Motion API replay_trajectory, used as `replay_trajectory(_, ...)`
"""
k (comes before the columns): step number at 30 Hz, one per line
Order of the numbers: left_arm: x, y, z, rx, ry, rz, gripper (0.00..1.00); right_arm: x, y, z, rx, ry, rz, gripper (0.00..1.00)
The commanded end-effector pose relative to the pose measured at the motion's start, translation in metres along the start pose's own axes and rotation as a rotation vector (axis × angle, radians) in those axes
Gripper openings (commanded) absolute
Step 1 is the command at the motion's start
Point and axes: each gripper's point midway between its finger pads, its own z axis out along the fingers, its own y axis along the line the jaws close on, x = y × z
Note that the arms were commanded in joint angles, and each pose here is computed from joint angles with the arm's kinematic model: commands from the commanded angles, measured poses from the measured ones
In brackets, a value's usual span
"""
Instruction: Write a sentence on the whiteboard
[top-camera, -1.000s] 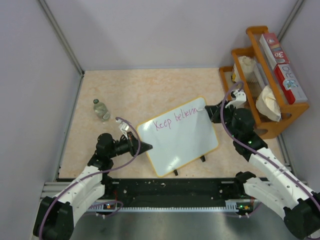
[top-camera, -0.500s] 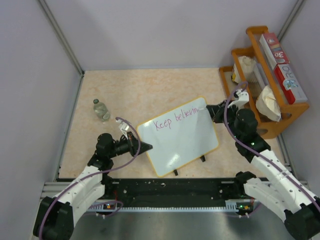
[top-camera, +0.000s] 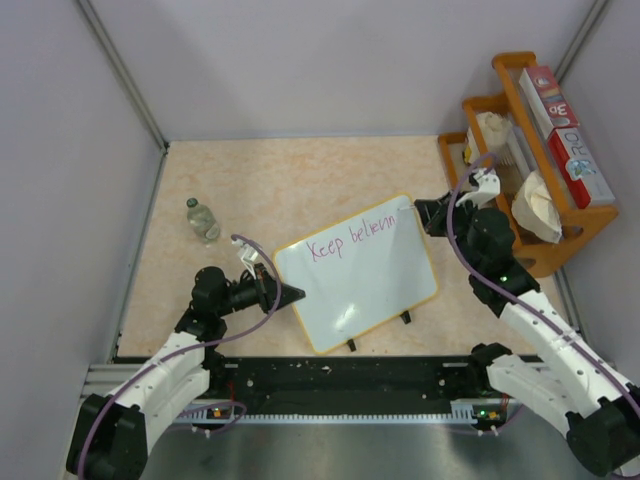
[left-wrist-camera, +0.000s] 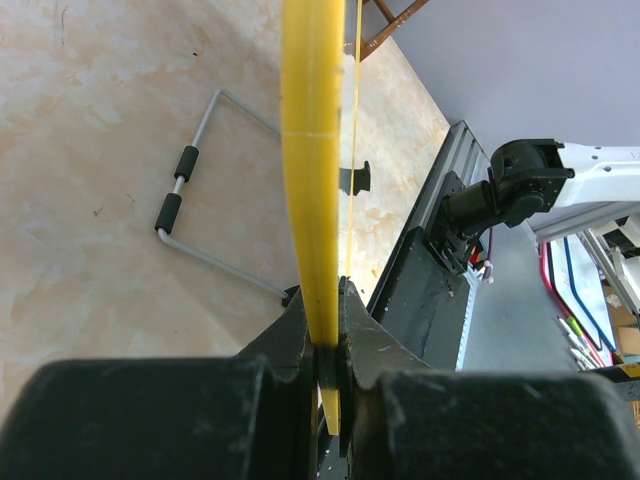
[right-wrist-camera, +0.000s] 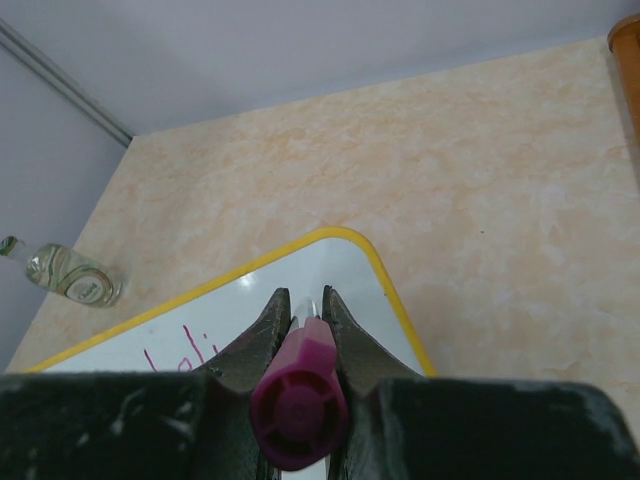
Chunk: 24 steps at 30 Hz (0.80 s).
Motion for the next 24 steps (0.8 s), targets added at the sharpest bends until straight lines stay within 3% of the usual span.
replay_trajectory(1, 0.028, 0.012, -0.004, -0.003, 0.078, 0.066, 0.00, -0.022, 0.003, 0.002, -0.007, -0.065, 0.004, 0.00)
replay_trajectory(24, 0.028, 0.011, -0.004, -0.001, 0.078, 0.066, 0.00, 0.007, 0.001, 0.008, -0.034, 0.024, 0.006, 0.00)
